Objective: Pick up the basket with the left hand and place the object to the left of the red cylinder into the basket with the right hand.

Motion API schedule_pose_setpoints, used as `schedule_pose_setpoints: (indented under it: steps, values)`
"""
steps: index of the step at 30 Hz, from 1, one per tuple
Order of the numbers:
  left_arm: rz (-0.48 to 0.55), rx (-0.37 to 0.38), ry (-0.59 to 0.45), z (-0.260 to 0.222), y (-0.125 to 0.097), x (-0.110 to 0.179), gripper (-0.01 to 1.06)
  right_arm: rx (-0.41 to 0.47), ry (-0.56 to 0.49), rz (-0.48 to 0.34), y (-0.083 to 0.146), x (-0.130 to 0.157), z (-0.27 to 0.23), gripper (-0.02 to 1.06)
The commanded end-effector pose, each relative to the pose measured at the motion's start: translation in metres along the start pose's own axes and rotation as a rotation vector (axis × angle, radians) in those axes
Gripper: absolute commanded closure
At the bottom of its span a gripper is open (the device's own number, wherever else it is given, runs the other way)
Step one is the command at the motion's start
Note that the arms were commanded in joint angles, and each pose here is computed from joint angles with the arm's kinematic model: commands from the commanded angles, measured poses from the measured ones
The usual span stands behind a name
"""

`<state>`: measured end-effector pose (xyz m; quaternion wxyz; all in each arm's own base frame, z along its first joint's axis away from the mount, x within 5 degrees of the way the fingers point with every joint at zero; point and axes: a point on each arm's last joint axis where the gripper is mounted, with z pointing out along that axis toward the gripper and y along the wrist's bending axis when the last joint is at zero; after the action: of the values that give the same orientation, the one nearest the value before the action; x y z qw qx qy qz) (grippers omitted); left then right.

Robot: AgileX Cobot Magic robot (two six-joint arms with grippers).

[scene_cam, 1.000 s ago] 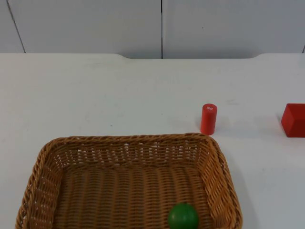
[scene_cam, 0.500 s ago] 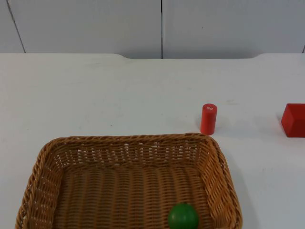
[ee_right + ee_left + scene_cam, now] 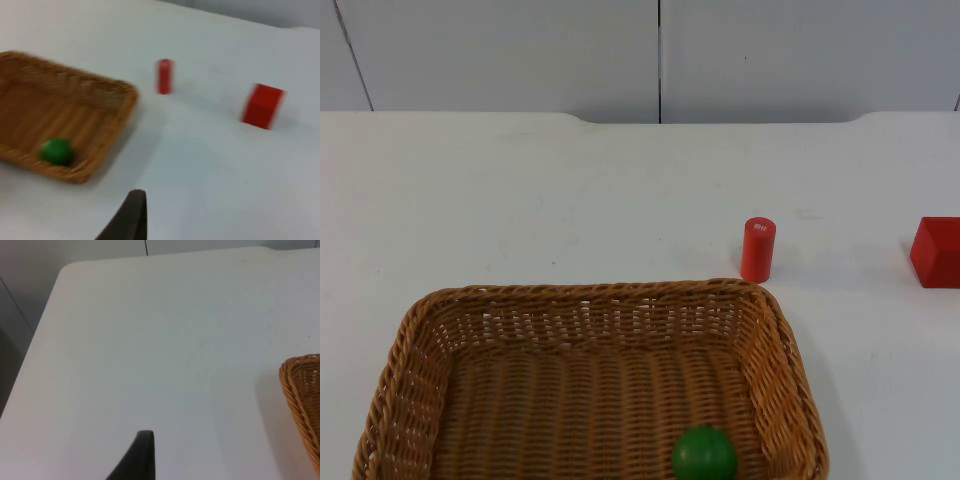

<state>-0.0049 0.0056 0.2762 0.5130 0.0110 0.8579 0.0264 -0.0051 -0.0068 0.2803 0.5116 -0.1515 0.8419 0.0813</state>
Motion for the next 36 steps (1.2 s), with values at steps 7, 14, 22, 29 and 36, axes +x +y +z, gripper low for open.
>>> schedule_pose_setpoints:
  steps: [7,14,22,29,36]
  values:
    - [0.005,-0.002,-0.002,0.0007,0.0004,0.0011,0.0,0.266,-0.001,0.133,0.0026,0.0007,-0.0009,-0.01]
    - [0.005,-0.002,-0.002,0.0007,0.0004,0.0011,0.0,0.293,0.0,0.147,0.0028,0.0007,-0.001,-0.01]
    - [0.005,-0.002,-0.002,0.0007,0.0004,0.0011,0.0,0.259,-0.002,0.134,0.0026,0.0006,-0.0009,-0.01]
    - [0.006,-0.003,-0.002,0.0007,0.0006,0.0011,0.0,0.211,-0.003,0.109,0.0022,0.0006,-0.0008,-0.01]
    - [-0.019,-0.06,0.002,0.0004,0.0008,0.0012,0.0,0.211,-0.003,0.109,0.0022,0.0006,-0.0008,-0.01]
